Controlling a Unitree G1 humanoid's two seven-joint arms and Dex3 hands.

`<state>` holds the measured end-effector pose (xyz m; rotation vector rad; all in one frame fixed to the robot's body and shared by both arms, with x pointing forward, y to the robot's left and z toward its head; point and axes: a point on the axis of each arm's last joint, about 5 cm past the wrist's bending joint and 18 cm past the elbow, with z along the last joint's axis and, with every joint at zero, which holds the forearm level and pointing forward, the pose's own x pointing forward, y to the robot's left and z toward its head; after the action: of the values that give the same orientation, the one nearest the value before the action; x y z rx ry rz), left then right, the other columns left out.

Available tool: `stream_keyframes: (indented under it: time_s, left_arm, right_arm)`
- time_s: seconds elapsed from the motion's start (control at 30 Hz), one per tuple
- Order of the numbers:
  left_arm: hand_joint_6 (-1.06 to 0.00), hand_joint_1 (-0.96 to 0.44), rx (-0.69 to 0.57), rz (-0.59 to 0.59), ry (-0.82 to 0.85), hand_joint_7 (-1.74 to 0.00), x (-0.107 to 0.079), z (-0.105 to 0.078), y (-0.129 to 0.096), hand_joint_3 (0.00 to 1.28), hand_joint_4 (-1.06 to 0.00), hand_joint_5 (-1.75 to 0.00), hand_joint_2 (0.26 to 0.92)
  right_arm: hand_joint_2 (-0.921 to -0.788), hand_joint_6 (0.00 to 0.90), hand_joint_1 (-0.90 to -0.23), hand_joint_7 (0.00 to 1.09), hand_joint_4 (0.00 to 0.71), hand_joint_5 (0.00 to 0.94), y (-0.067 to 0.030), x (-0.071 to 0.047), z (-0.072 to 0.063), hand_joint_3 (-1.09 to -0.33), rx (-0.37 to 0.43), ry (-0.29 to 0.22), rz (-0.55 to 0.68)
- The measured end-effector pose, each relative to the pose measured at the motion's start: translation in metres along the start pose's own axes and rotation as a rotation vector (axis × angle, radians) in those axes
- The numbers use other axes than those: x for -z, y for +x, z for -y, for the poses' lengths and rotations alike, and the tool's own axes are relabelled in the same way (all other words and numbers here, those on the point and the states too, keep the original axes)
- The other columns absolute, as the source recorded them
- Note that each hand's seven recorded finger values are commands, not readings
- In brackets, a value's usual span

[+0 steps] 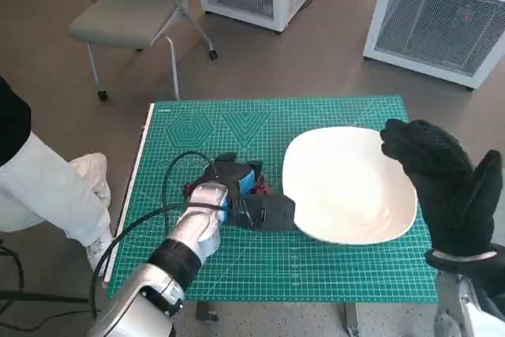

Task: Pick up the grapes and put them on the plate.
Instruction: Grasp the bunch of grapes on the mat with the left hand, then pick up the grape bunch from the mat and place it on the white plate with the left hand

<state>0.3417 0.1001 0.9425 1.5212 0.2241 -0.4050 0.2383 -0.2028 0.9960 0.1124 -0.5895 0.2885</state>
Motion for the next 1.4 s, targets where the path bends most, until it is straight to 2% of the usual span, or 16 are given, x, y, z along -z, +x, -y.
stream_keyframes:
  time_s: [0.03,0.07,0.13,0.2,0.27,0.53,1.03,1.13,1.23,1.3,1.33,1.4]
  left_arm:
    - [-0.51,0.28,-0.008,0.002,-0.003,-0.07,0.0,0.0,0.0,0.41,-0.36,-1.06,0.84]
    - [-0.55,0.31,-0.016,0.004,-0.005,-0.09,0.001,0.0,0.0,0.45,-0.37,-1.24,0.83]
    - [-0.61,0.34,-0.035,0.009,-0.009,-0.12,0.001,0.001,0.0,0.59,-0.36,-1.48,0.781]
    - [-0.63,0.35,-0.056,0.014,-0.008,-0.13,0.002,0.001,0.0,0.68,-0.34,-1.62,0.752]
    - [-0.65,0.36,-0.07,0.018,-0.006,-0.14,0.003,0.002,0.0,0.71,-0.33,-1.68,0.745]
    - [-0.68,0.36,-0.067,0.024,-0.001,-0.27,0.008,0.002,0.0,0.63,-0.35,-1.67,0.782]
    - [-0.64,0.36,-0.049,0.042,-0.021,-0.28,0.012,-0.004,-0.002,0.59,-0.38,-1.62,0.784]
    - [-0.61,0.36,-0.054,0.04,-0.033,-0.26,0.016,-0.005,-0.003,0.63,-0.37,-1.65,0.77]
    - [-0.49,0.37,-0.07,0.046,-0.049,-0.16,0.018,-0.007,-0.006,0.73,-0.34,-1.71,0.733]
    - [-0.45,0.37,-0.086,0.056,-0.059,-0.13,0.018,-0.009,-0.009,0.77,-0.33,-1.73,0.72]
    - [-0.45,0.37,-0.095,0.063,-0.064,-0.12,0.018,-0.011,-0.01,0.78,-0.33,-1.73,0.715]
    - [-0.54,0.37,-0.116,0.076,-0.071,-0.14,0.019,-0.015,-0.014,0.8,-0.33,-1.74,0.705]
  right_arm:
    - [-0.921,0.261,-0.325,1.05,0.366,0.937,-0.0001,0.0,0.0,-0.607,0.0,0.0,0.0]
    - [-0.921,0.261,-0.325,1.05,0.366,0.938,-0.0001,0.0,0.0,-0.607,0.0,0.0,0.0]
    - [-0.921,0.261,-0.325,1.05,0.365,0.938,-0.0003,0.0,0.0,-0.607,0.001,0.0,-0.001]
    - [-0.921,0.261,-0.325,1.05,0.365,0.939,-0.0006,0.0,0.0,-0.607,0.002,0.0,-0.002]
    - [-0.921,0.261,-0.325,1.05,0.365,0.939,-0.0009,0.0,0.0,-0.607,0.002,0.0,-0.003]
    - [-0.921,0.26,-0.324,1.05,0.364,0.941,-0.001,0.001,0.0,-0.608,0.005,0.0,-0.005]
    - [-0.921,0.26,-0.325,1.05,0.363,0.941,-0.0007,0.002,0.0,-0.607,0.006,0.003,-0.01]
    - [-0.921,0.26,-0.325,1.05,0.364,0.941,-0.0007,0.002,0.0,-0.607,0.006,0.003,-0.01]
    - [-0.921,0.261,-0.326,1.05,0.364,0.94,-0.0005,0.002,0.0,-0.606,0.006,0.003,-0.01]
    - [-0.921,0.261,-0.326,1.05,0.365,0.94,-0.0004,0.002,0.0,-0.606,0.006,0.003,-0.009]
    - [-0.921,0.261,-0.326,1.05,0.365,0.94,-0.0004,0.002,0.0,-0.606,0.005,0.003,-0.009]
    - [-0.921,0.262,-0.326,1.05,0.365,0.94,-0.0002,0.002,0.0,-0.606,0.005,0.003,-0.008]
